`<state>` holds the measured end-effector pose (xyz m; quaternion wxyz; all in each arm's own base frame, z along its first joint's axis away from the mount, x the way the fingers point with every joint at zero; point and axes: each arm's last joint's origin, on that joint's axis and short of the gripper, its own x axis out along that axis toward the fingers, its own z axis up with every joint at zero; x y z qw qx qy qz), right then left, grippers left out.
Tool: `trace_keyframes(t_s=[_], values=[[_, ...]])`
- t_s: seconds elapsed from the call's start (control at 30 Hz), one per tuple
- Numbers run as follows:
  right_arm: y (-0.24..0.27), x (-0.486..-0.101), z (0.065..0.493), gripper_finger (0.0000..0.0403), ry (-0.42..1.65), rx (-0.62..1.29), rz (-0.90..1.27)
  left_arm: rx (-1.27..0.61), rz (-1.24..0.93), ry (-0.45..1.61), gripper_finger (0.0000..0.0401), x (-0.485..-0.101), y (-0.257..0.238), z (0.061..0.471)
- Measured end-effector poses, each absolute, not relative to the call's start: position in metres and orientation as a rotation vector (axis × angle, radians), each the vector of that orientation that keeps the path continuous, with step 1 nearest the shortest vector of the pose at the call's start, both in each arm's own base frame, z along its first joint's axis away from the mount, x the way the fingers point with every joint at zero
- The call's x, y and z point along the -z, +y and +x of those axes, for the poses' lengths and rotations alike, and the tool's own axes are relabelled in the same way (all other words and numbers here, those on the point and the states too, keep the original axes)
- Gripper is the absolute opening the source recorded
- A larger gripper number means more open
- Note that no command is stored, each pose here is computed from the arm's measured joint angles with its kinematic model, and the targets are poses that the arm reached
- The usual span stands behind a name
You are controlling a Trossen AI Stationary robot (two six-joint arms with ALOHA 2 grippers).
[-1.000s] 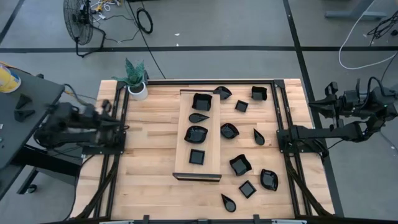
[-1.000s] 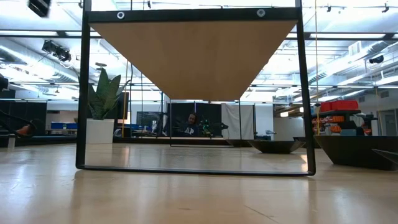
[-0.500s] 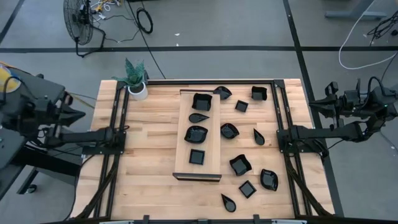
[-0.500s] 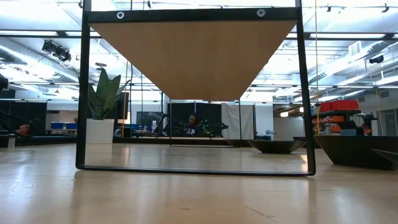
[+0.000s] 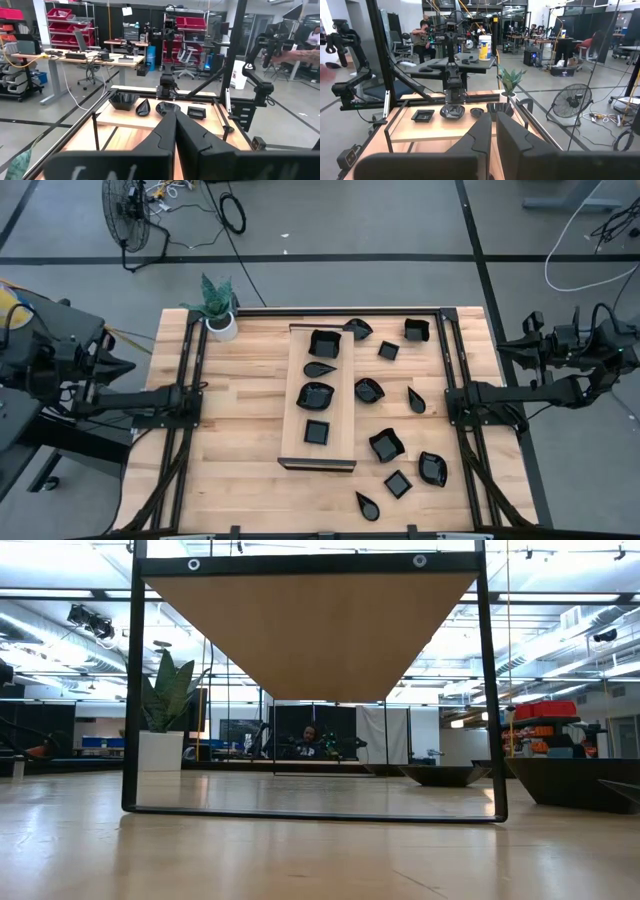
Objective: Pick & Place Mini shaped plates
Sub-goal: Stack the distorted square plate on top of the distorted square plate on the shelf
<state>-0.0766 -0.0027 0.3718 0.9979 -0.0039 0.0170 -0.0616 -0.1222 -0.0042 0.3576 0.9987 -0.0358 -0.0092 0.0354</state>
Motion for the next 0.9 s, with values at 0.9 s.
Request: trace_keyframes(t_s=[0.9], values=[[-0.0027,-0.3717,-0.0765,0.0034,0.035,0.123,-0.012,-0.071,-0.067,-0.018,0.0014,-0.3576,-0.0042,-0.1222]])
